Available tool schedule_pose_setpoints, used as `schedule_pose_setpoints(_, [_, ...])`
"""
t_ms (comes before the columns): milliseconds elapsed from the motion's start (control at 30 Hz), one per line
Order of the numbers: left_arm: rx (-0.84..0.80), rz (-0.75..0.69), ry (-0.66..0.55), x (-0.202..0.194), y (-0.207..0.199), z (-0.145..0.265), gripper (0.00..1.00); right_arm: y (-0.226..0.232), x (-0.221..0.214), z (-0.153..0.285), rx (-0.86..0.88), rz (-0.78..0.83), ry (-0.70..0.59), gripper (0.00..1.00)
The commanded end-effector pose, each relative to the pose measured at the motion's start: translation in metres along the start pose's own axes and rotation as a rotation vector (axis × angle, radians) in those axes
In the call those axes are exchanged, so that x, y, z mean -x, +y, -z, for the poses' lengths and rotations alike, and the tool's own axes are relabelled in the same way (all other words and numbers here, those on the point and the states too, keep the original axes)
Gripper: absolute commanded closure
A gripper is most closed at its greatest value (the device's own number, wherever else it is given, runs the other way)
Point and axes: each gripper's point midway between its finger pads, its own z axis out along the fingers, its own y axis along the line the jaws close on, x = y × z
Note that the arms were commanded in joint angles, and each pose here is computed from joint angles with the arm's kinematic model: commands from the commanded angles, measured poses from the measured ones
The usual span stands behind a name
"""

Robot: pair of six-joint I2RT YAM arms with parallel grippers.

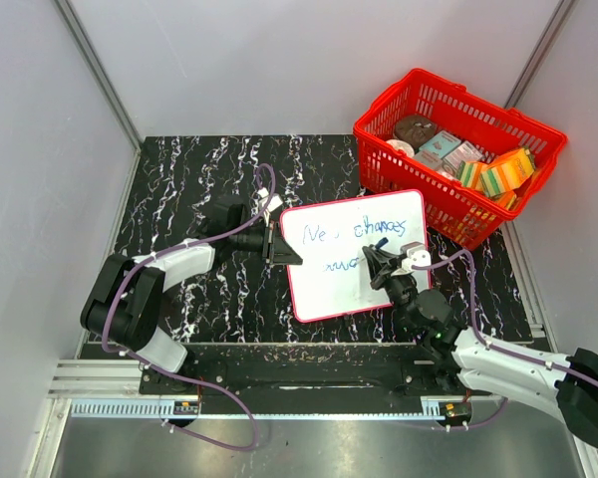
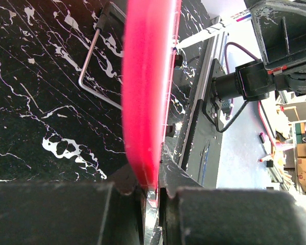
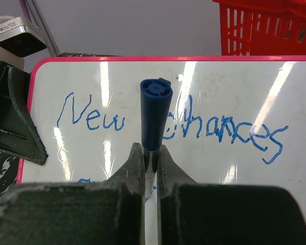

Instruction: Write a sentence on the whiteboard

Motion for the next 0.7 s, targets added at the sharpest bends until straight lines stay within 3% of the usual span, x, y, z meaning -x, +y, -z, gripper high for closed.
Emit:
schedule_pose_setpoints(0, [0.128, -0.120, -0.006, 0.000, 0.028, -0.001, 1.00, -0.011, 0.006, -0.002, -0.057, 0.030, -0.032, 1.00])
schedule_pose_setpoints(367, [0.130, -0.121, -0.003, 0.000, 0.028, -0.001, 1.00, -0.011, 0.005, -0.001, -0.060, 0.023, -0.034, 1.00])
schedule_pose_setpoints(667, [0.135, -0.125, -0.003, 0.002, 0.028, -0.001, 1.00, -0.009, -0.008, 0.003, -0.039, 0.033, 0.041, 1.00])
